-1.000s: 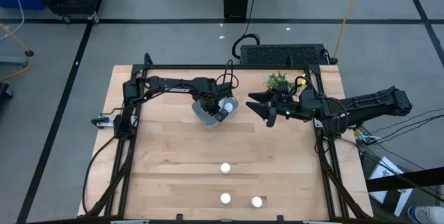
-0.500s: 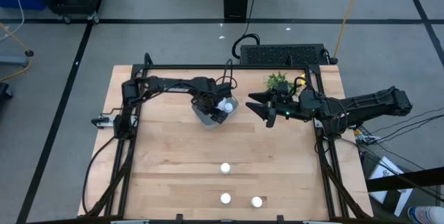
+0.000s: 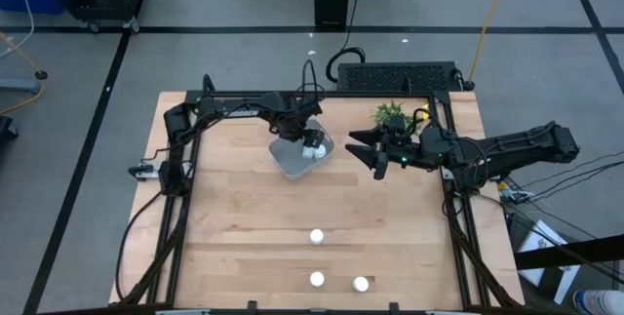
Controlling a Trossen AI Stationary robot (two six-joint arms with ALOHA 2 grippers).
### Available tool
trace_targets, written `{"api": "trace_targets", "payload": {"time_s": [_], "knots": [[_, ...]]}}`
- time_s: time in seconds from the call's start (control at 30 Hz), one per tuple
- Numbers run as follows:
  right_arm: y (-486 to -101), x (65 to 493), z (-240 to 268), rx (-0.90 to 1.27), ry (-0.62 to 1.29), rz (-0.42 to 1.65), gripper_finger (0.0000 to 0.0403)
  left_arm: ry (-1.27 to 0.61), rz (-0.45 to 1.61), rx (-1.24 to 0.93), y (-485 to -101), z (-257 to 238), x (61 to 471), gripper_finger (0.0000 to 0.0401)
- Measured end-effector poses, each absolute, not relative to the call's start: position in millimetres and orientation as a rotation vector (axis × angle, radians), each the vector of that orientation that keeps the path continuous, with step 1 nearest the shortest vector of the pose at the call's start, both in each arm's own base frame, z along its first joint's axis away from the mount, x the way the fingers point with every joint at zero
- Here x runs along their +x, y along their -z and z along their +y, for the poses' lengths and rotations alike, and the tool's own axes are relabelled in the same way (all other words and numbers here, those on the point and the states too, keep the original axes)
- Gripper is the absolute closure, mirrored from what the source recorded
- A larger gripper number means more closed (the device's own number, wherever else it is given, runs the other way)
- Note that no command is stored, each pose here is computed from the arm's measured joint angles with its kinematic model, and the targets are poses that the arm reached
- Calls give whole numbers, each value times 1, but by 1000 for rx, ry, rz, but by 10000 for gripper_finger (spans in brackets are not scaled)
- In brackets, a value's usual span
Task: Pick and place pill bottles into a basket
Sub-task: Put the white pill bottle into the gray bin
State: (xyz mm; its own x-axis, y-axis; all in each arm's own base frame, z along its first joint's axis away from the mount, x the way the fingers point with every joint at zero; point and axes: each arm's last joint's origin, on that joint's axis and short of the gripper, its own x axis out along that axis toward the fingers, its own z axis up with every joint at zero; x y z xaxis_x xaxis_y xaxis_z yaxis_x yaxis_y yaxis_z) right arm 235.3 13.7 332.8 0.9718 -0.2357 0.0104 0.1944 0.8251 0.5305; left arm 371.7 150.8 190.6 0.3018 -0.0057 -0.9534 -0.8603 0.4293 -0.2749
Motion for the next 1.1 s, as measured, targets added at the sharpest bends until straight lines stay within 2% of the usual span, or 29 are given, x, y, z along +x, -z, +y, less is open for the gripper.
{"api": "trace_targets", "payload": {"time_s": [0.47, 0.7, 1.1], "knots": [[-332, 235, 14, 554, 231, -71, 147, -713, 1085, -936, -188, 128, 387, 157], [-332, 235, 14, 552, 231, -71, 147, -771, 1137, -891, -183, 126, 382, 158], [-332, 235, 14, 537, 233, -66, 147, -733, 1216, -884, -164, 123, 386, 158]]}}
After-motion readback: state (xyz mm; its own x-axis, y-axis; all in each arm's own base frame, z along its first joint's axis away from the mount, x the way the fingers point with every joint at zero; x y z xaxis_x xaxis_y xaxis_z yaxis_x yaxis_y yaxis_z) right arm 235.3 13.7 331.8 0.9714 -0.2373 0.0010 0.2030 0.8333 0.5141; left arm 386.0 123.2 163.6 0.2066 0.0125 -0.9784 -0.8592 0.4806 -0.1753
